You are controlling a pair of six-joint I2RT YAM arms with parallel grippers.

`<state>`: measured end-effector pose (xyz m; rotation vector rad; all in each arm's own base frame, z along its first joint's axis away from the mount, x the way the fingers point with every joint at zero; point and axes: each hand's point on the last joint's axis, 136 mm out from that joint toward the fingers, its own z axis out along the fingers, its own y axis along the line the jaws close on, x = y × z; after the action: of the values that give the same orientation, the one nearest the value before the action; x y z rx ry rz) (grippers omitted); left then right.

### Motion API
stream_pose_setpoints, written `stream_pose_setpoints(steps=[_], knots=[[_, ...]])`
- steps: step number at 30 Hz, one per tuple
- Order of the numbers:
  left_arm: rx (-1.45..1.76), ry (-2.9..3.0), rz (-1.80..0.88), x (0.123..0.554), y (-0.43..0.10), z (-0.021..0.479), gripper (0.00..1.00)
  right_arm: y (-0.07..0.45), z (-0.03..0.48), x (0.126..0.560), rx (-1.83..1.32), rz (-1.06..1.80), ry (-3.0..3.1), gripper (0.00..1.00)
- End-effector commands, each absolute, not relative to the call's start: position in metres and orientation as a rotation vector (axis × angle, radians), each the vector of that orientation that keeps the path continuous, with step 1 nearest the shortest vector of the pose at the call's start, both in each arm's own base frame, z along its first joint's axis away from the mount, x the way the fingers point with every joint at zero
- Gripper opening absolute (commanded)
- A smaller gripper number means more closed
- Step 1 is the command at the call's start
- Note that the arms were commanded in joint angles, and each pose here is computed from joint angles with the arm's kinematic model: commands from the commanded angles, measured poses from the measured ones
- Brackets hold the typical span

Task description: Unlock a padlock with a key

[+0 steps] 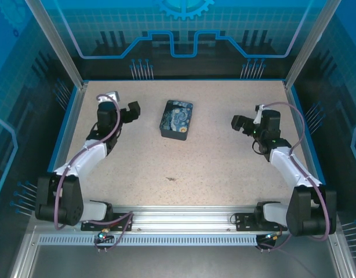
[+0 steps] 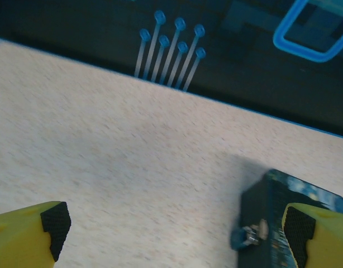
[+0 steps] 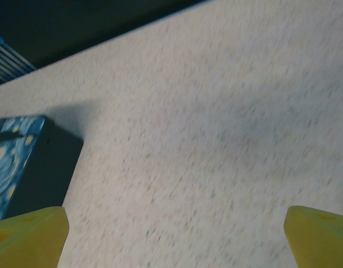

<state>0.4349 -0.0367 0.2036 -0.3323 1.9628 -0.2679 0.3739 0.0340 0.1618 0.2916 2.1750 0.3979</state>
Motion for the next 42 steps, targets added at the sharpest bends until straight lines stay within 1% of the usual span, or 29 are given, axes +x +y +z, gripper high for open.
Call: stream_pose_setpoints(steps=[1, 6, 11, 16, 19, 20, 21, 23, 26, 31, 34, 38, 42], knots=[[-0.400, 2.184, -0.423, 0.435, -0.075, 0.158, 0.99, 0.052, 0.154, 0.348, 0.340, 0.529, 2.279, 1.00], [-0.317, 2.300, -0.477, 0.456, -0.128, 0.137, 0.99, 0.059, 0.143, 0.333, 0.384, 0.572, 2.342, 1.00], [-0.231, 2.358, -0.554, 0.454, -0.191, 0.126, 0.99, 0.056, 0.139, 0.330, 0.440, 0.567, 2.374, 1.00], [-0.116, 2.379, -0.711, 0.425, -0.261, 0.127, 0.99, 0.057, 0.144, 0.340, 0.470, 0.577, 2.378, 1.00], [-0.041, 2.329, -0.865, 0.395, -0.303, 0.148, 0.99, 0.059, 0.148, 0.352, 0.479, 0.589, 2.388, 1.00], [-0.014, 2.312, -0.901, 0.383, -0.315, 0.155, 0.99, 0.059, 0.145, 0.354, 0.489, 0.590, 2.402, 1.00], [-0.001, 2.297, -0.897, 0.374, -0.319, 0.160, 0.99, 0.061, 0.153, 0.362, 0.481, 0.599, 2.391, 1.00], [-0.029, 2.244, -0.825, 0.367, -0.309, 0.171, 0.99, 0.065, 0.154, 0.372, 0.473, 0.617, 2.411, 1.00], [-0.103, 2.234, -0.731, 0.372, -0.279, 0.176, 0.99, 0.073, 0.155, 0.384, 0.455, 0.635, 2.430, 1.00], [-0.192, 2.287, -0.539, 0.395, -0.230, 0.172, 0.99, 0.079, 0.151, 0.393, 0.441, 0.623, 2.464, 1.00], [-0.255, 2.338, -0.461, 0.415, -0.203, 0.160, 0.99, 0.082, 0.146, 0.395, 0.448, 0.614, 2.478, 1.00], [-0.268, 2.378, -0.399, 0.440, -0.186, 0.145, 0.99, 0.080, 0.142, 0.396, 0.482, 0.594, 2.491, 1.00], [-0.262, 2.427, -0.352, 0.456, -0.183, 0.125, 0.99, 0.081, 0.141, 0.397, 0.473, 0.599, 2.517, 1.00]])
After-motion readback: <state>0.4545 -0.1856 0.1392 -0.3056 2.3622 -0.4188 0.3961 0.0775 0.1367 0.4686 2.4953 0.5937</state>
